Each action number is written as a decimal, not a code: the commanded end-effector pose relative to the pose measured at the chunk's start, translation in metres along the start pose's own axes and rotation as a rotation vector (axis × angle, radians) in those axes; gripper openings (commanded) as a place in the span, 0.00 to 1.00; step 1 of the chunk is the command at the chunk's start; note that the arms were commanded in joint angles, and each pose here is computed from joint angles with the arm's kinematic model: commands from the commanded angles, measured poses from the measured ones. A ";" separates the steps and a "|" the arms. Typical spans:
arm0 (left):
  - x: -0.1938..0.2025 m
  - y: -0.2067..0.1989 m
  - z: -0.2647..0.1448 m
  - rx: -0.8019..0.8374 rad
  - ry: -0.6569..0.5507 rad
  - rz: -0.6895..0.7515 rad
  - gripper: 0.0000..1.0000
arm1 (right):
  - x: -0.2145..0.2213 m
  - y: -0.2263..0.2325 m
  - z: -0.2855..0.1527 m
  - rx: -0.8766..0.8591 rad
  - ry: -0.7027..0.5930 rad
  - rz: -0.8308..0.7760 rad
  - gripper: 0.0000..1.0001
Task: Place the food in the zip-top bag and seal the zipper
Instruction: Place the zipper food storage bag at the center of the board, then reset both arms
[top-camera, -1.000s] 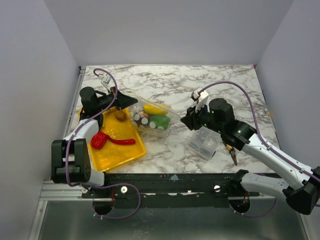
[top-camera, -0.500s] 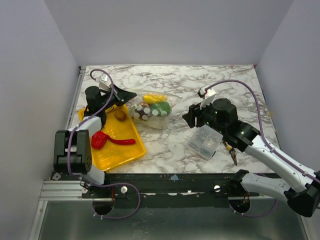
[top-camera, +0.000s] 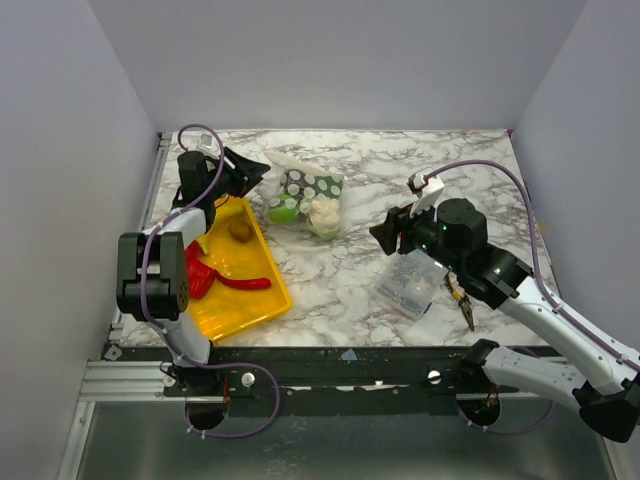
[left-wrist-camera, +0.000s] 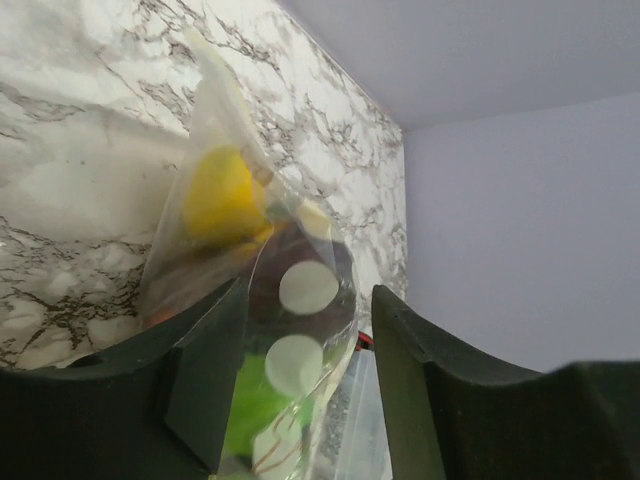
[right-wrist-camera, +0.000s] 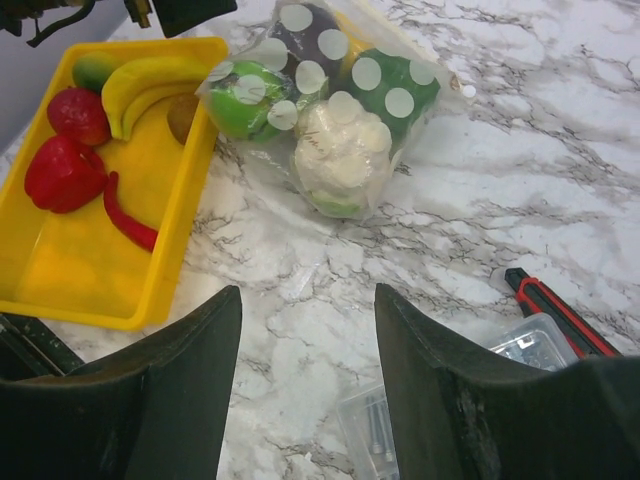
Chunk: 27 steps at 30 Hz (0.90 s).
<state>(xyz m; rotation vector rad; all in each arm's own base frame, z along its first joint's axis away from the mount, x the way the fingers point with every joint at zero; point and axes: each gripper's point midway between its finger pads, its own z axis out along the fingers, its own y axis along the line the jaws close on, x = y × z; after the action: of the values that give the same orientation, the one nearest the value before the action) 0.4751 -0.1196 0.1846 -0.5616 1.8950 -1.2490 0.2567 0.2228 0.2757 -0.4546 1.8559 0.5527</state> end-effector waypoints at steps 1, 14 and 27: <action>-0.013 -0.029 -0.019 -0.025 -0.057 0.168 0.61 | -0.017 -0.007 -0.010 0.058 -0.029 0.054 0.59; 0.026 -0.173 -0.136 0.096 -0.129 0.689 0.67 | -0.093 -0.028 -0.058 0.224 -0.146 0.128 0.90; 0.064 -0.305 -0.310 0.459 -0.499 0.996 0.99 | -0.171 -0.025 -0.142 0.184 -0.410 0.170 1.00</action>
<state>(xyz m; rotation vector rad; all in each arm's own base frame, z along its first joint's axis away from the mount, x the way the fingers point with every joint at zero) 0.2001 -0.1327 0.4888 0.2863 1.2369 -0.8054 0.2253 0.1440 0.4657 -0.0808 1.5643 0.5672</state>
